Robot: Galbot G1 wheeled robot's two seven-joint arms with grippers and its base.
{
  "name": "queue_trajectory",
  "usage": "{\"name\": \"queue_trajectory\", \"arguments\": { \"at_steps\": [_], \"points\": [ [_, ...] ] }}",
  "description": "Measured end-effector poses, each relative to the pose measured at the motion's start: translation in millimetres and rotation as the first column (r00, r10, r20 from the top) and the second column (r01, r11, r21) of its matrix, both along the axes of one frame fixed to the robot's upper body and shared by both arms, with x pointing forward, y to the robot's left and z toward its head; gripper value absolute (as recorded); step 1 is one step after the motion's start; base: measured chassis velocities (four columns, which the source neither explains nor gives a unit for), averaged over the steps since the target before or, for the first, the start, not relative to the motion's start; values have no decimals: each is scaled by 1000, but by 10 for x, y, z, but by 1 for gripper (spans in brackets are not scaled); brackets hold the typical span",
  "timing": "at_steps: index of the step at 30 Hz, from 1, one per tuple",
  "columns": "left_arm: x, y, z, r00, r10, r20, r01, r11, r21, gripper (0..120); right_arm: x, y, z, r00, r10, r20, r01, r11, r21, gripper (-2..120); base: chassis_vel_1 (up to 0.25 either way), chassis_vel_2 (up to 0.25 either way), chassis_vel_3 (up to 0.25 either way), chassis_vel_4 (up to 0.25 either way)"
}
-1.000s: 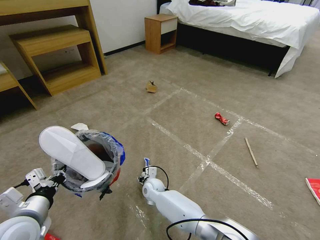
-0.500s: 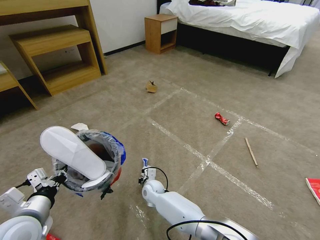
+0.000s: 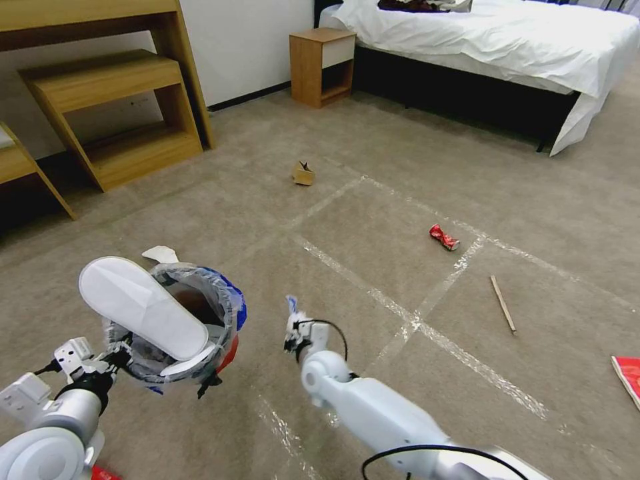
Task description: Pick up the trash bin and place the garbage on the floor into it.
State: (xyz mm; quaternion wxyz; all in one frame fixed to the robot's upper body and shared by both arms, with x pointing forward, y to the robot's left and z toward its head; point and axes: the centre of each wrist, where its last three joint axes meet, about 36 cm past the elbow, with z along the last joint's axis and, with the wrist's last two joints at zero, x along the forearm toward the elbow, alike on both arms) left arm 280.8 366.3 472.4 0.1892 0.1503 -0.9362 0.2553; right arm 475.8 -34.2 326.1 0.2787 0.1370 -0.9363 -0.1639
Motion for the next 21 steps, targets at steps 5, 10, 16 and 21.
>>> {"name": "queue_trajectory", "arguments": {
  "at_steps": [5,10,16,21],
  "points": [
    [25,6,1,1000,-6,-1,6,1000,-1,1,54,-233,352,991,-9,136,-5,995,103,0,0,0,0,0],
    [53,24,8,1000,-12,-2,12,1000,2,1,19,-493,917,927,26,375,-118,968,223,0,0,0,0,0],
    [79,28,25,1000,-21,0,21,1000,2,1,-76,-710,1415,813,74,578,-265,931,253,0,0,0,0,0],
    [106,2,18,999,-33,-5,33,999,-2,1,-257,-806,1822,693,152,705,-429,873,234,0,0,0,0,0]
  ]
}}
